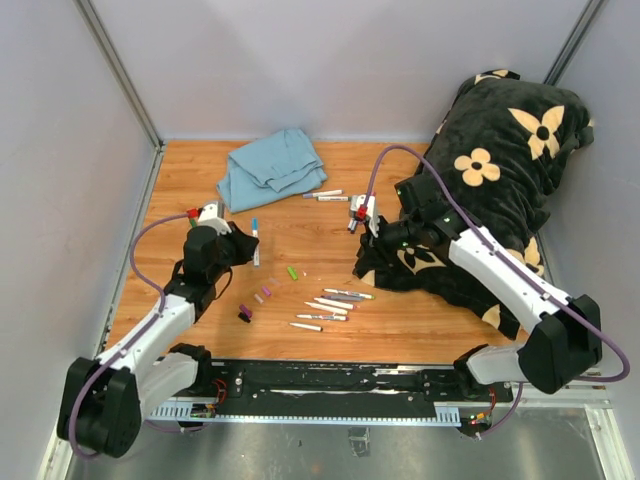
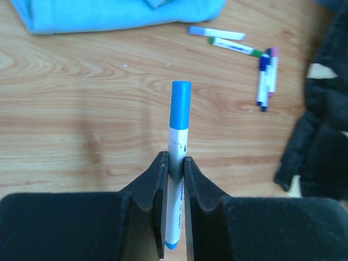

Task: Open the pen caps
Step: Pick up the pen from the center of the board.

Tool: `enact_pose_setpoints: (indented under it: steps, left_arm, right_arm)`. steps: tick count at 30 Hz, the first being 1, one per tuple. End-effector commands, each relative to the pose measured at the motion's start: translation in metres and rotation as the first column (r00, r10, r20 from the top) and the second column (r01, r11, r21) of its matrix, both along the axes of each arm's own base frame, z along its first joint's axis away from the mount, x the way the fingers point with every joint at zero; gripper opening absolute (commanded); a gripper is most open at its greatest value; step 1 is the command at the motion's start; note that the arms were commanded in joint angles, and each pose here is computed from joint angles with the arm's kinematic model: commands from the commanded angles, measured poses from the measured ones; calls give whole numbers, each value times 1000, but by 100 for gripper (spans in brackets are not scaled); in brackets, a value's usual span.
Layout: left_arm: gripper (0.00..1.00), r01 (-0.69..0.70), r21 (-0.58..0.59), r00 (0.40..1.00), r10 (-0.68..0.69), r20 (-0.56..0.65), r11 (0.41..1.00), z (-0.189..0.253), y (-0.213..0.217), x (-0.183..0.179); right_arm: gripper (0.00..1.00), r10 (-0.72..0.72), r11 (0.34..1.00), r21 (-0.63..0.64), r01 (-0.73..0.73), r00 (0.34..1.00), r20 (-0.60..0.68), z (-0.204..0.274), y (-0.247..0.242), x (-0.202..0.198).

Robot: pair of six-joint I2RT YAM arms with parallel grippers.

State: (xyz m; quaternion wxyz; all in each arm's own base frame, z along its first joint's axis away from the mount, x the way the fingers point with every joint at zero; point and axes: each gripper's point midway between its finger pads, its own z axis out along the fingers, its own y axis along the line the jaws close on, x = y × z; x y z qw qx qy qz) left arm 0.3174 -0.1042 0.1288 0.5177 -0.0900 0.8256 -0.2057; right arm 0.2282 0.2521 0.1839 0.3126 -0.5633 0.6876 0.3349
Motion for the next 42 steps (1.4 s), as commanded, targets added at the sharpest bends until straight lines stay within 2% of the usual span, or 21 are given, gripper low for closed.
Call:
enact_pose_setpoints:
  steps: [1, 10, 17, 25, 33, 38, 42]
  left_arm:
    - [0, 138, -145, 982, -117, 149, 980, 39, -34, -14]
    - [0, 270, -264, 933, -184, 310, 926, 80, -75, -44]
    - [0, 328, -365, 907, -184, 378, 871, 93, -99, -58]
    - [0, 358, -416, 892, -174, 417, 836, 103, -122, -66]
    - [0, 371, -467, 887, -156, 435, 803, 113, -152, -60]
    - [0, 368, -476, 884, -142, 446, 799, 119, -169, -58]
    - [0, 353, -498, 883, -106, 457, 792, 123, -175, -58]
  right_arm:
    - [31, -12, 995, 94, 12, 1000, 2, 17, -2, -1]
    - [32, -11, 983, 181, 12, 1000, -9, 33, -4, -6]
    - [32, 10, 976, 217, 0, 999, -45, 35, -1, -11]
    - [33, 27, 969, 246, -3, 995, -94, 33, 3, -14]
    - [35, 23, 962, 270, 34, 979, -204, 21, 12, -12]
    - [48, 27, 952, 302, 54, 966, -256, 21, 16, -14]
    - [51, 17, 940, 328, 89, 952, -306, 21, 20, -13]
